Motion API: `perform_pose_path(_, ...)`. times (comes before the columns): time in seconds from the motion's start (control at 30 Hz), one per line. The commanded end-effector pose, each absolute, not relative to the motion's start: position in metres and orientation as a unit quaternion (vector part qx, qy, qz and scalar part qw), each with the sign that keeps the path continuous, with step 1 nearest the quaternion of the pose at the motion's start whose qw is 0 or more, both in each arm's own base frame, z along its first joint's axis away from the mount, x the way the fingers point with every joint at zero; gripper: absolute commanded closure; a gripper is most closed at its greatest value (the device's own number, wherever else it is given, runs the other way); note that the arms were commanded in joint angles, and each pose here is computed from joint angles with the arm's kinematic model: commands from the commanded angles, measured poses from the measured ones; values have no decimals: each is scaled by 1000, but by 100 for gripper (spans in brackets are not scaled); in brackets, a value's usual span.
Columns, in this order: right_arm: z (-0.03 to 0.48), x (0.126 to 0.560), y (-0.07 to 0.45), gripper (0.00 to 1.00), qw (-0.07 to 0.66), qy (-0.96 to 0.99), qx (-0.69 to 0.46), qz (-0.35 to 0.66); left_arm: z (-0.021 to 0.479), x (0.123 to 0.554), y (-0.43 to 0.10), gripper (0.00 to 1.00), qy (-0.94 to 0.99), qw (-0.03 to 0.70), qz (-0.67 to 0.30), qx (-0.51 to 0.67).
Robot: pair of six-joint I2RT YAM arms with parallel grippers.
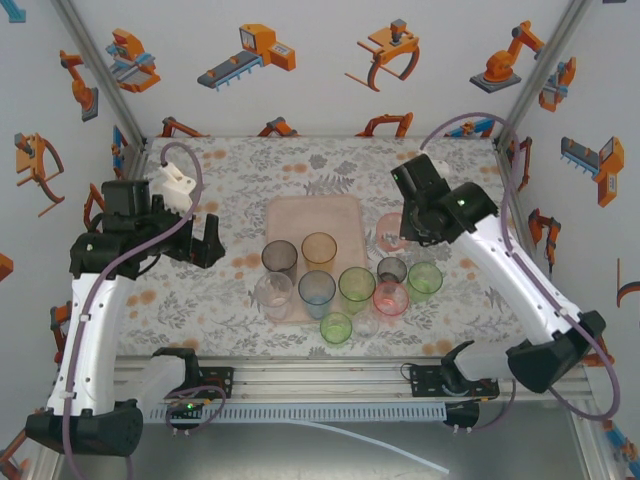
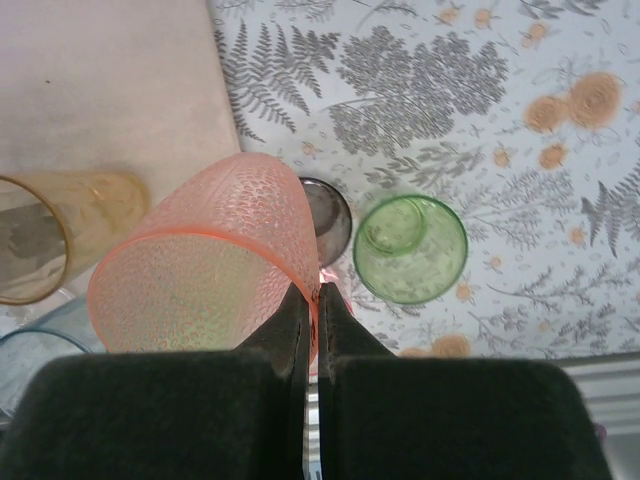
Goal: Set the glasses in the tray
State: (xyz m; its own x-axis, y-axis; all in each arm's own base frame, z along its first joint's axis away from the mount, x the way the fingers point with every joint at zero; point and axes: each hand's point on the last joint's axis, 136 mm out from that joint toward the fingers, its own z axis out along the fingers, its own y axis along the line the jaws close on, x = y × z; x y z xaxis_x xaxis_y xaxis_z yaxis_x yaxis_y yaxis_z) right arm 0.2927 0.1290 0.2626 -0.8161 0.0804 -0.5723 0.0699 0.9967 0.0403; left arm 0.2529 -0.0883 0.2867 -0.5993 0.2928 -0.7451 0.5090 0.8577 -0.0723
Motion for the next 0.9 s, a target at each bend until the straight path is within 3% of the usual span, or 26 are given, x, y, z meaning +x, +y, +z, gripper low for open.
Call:
perform_pose_path(0.0, 267, 315, 156, 100, 314, 948, 15, 49, 293, 245, -87, 3, 880, 392, -134, 233)
perform_pose_path(0.43, 210, 333, 196, 100, 252, 964, -13, 87, 290, 244, -85, 3, 883, 388, -130, 232)
perform_pose_path(0.87, 172, 326, 194, 100, 214, 974, -22, 68, 287, 246, -86, 3, 884, 384, -132, 230)
